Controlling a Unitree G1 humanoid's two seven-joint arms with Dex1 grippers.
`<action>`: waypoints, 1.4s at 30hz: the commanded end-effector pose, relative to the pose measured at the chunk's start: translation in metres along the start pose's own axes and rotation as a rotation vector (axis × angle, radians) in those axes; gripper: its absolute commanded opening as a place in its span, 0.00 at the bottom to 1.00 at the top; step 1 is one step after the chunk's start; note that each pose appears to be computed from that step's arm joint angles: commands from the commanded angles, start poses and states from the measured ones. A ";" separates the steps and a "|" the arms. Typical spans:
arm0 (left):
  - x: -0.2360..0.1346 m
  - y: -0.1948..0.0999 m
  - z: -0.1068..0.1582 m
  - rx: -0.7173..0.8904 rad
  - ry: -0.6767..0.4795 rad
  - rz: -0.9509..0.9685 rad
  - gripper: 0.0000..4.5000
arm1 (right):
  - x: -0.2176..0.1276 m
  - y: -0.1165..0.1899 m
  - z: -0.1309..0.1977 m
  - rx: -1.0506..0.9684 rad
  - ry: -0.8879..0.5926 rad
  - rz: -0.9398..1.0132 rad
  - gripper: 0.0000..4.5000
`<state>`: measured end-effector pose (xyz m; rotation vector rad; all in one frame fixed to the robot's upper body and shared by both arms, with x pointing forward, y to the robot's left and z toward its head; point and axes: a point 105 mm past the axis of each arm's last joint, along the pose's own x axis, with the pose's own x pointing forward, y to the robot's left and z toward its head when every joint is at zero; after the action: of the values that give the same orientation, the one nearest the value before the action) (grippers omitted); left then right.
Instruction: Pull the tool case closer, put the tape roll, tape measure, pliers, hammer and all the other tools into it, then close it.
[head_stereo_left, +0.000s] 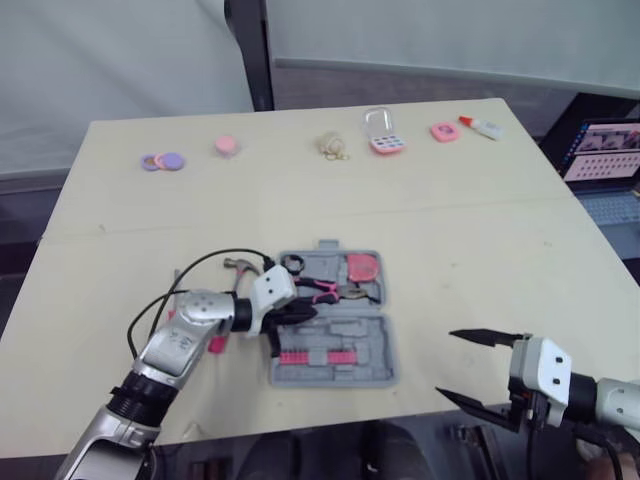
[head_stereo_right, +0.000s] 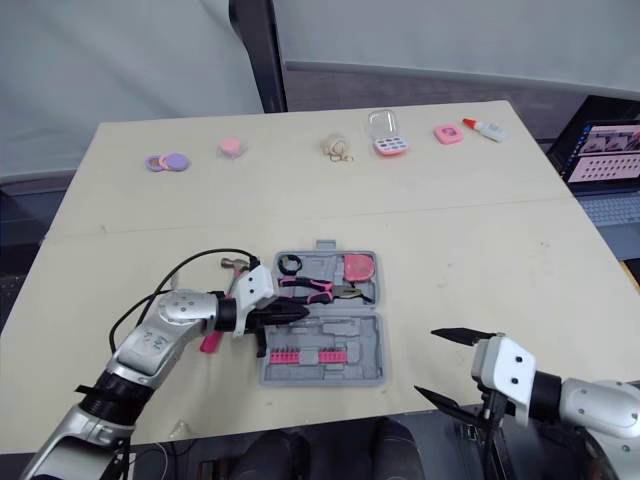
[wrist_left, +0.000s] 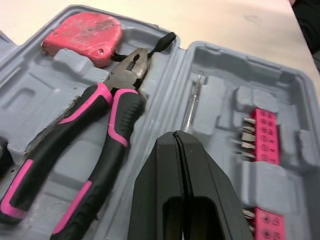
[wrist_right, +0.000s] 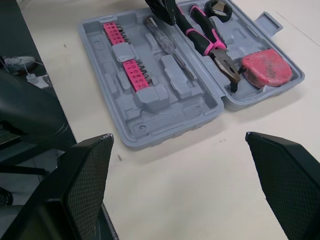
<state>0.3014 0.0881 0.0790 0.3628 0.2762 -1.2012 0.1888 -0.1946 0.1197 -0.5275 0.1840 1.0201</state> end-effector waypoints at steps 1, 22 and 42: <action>0.000 -0.001 0.002 0.022 -0.020 0.007 0.01 | -0.003 -0.003 0.009 -0.033 -0.024 -0.027 1.00; 0.015 -0.011 -0.021 -0.002 0.057 -0.019 0.01 | -0.006 -0.003 0.010 -0.042 -0.010 -0.037 1.00; 0.027 -0.030 -0.065 -0.016 0.271 -0.108 0.01 | -0.009 -0.002 0.011 -0.036 -0.006 -0.052 1.00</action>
<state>0.2997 0.0764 0.0491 0.4970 0.3567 -1.2296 0.1850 -0.1978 0.1221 -0.5373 0.1933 0.9907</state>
